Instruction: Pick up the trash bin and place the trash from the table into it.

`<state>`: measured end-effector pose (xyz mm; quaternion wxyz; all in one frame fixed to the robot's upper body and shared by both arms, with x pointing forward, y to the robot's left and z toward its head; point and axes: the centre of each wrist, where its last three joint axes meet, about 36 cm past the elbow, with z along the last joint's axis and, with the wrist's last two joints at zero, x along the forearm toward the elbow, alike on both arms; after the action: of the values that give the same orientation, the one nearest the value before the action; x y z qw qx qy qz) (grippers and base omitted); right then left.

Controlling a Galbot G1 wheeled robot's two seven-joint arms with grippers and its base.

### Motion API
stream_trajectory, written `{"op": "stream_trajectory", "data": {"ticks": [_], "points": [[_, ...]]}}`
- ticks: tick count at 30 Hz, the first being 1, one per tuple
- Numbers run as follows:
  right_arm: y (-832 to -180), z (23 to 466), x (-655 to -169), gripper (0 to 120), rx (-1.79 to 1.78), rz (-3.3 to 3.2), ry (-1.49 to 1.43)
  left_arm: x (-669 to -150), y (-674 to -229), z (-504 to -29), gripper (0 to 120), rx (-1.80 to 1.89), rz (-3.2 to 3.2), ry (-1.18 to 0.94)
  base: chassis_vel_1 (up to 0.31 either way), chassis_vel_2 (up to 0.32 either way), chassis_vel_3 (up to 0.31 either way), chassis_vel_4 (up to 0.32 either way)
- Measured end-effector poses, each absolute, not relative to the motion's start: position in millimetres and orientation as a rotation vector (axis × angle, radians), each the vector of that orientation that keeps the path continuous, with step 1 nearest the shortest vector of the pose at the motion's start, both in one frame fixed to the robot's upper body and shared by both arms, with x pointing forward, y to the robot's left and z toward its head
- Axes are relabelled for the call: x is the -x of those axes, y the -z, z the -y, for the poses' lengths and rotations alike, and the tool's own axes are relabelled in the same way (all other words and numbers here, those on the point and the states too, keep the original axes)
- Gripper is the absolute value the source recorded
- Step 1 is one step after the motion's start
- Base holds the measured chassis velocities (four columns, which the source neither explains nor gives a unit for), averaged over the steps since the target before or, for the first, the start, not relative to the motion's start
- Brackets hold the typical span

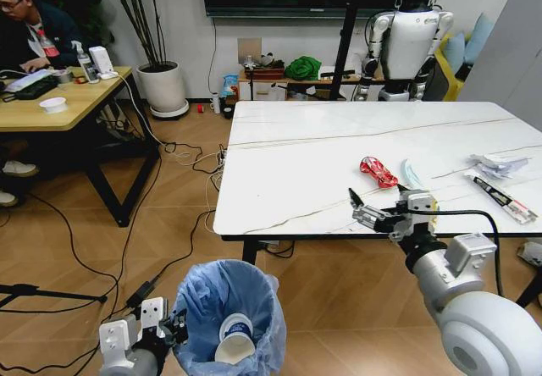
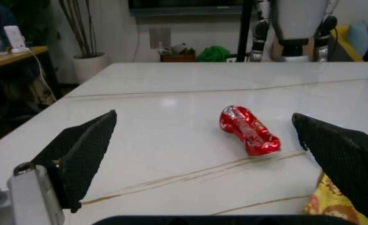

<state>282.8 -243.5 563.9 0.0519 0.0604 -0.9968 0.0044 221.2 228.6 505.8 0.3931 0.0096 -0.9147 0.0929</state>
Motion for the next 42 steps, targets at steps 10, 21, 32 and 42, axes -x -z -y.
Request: {"op": "stream_trajectory", "data": {"ticks": [10, 21, 32, 42], "points": [[-565.8, 253.5, -282.0, 100, -0.077, 3.057, 0.027, -221.1, -505.9, -230.4, 0, -0.027, 2.318, -0.237, -0.189, -0.175, 0.192, 0.189], [-565.3, 253.2, -282.1, 100, -0.086, 3.057, 0.029, -217.4, -503.8, -230.7, 0, -0.040, 2.304, -0.233, -0.233, -0.228, 0.226, 0.226], [-553.1, 231.5, -281.6, 100, -0.214, 2.954, 0.122, -216.2, -503.0, -229.8, 0, -0.039, 2.300, -0.225, -0.147, -0.149, 0.145, 0.112], [-530.3, 232.1, -318.2, 100, -0.249, 2.779, 0.198, -212.6, -500.8, -227.9, 0, -0.037, 2.293, -0.212, 0.042, 0.027, -0.031, -0.018]]}}
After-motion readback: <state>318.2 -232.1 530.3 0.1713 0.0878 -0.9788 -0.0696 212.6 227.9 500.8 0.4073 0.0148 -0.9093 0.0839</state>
